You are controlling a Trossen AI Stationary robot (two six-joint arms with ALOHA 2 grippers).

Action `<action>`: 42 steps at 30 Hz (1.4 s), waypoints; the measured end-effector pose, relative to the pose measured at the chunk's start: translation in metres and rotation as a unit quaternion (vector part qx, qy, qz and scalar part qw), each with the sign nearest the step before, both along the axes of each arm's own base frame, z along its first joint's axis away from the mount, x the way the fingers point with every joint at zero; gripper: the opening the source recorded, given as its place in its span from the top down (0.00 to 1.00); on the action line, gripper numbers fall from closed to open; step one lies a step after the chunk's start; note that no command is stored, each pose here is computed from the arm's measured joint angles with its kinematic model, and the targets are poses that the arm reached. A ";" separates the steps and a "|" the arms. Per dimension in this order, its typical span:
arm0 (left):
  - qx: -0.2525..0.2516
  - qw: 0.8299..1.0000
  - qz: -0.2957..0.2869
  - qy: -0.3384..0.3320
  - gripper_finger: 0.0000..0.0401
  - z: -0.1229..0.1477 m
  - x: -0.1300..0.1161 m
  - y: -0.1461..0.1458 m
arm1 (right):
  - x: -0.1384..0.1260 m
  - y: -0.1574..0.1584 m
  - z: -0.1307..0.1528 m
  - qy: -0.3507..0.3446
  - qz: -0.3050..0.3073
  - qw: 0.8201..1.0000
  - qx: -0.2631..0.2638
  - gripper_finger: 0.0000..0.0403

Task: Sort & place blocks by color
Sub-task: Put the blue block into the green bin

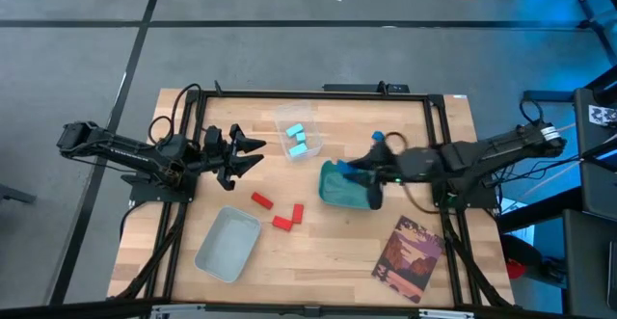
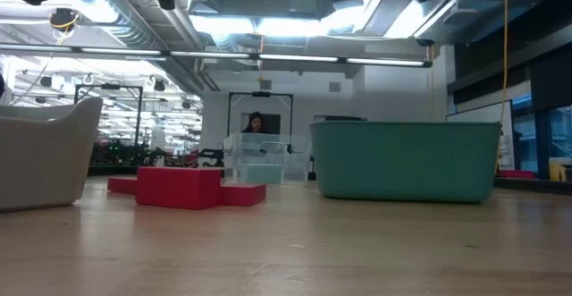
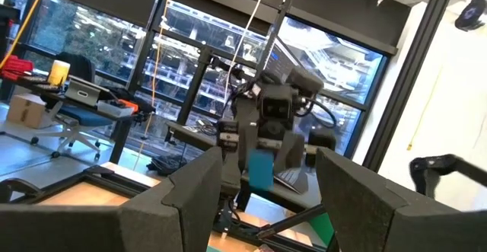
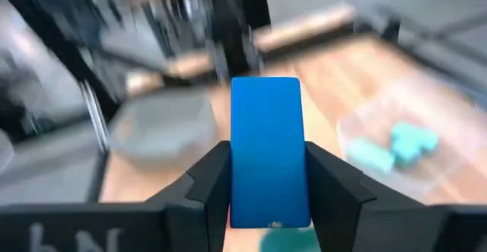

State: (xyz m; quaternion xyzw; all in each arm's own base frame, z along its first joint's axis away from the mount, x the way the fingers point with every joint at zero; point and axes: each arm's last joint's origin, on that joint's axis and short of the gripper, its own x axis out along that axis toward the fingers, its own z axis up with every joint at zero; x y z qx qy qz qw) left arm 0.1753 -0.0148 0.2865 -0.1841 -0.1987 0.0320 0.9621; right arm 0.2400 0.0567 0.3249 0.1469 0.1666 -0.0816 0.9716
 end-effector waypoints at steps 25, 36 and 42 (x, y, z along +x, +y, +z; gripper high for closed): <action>0.000 1.000 0.000 0.000 0.49 0.000 0.000 0.000 | 0.076 -0.036 -0.147 0.465 -0.032 0.882 0.070 0.66; 0.000 1.000 0.000 0.000 0.49 0.000 0.000 0.000 | 0.080 -0.045 -0.164 0.488 -0.043 0.866 0.095 0.66; 0.000 1.000 -0.001 0.000 0.49 0.000 0.000 0.000 | 0.082 -0.049 -0.175 0.506 -0.038 0.854 0.120 0.66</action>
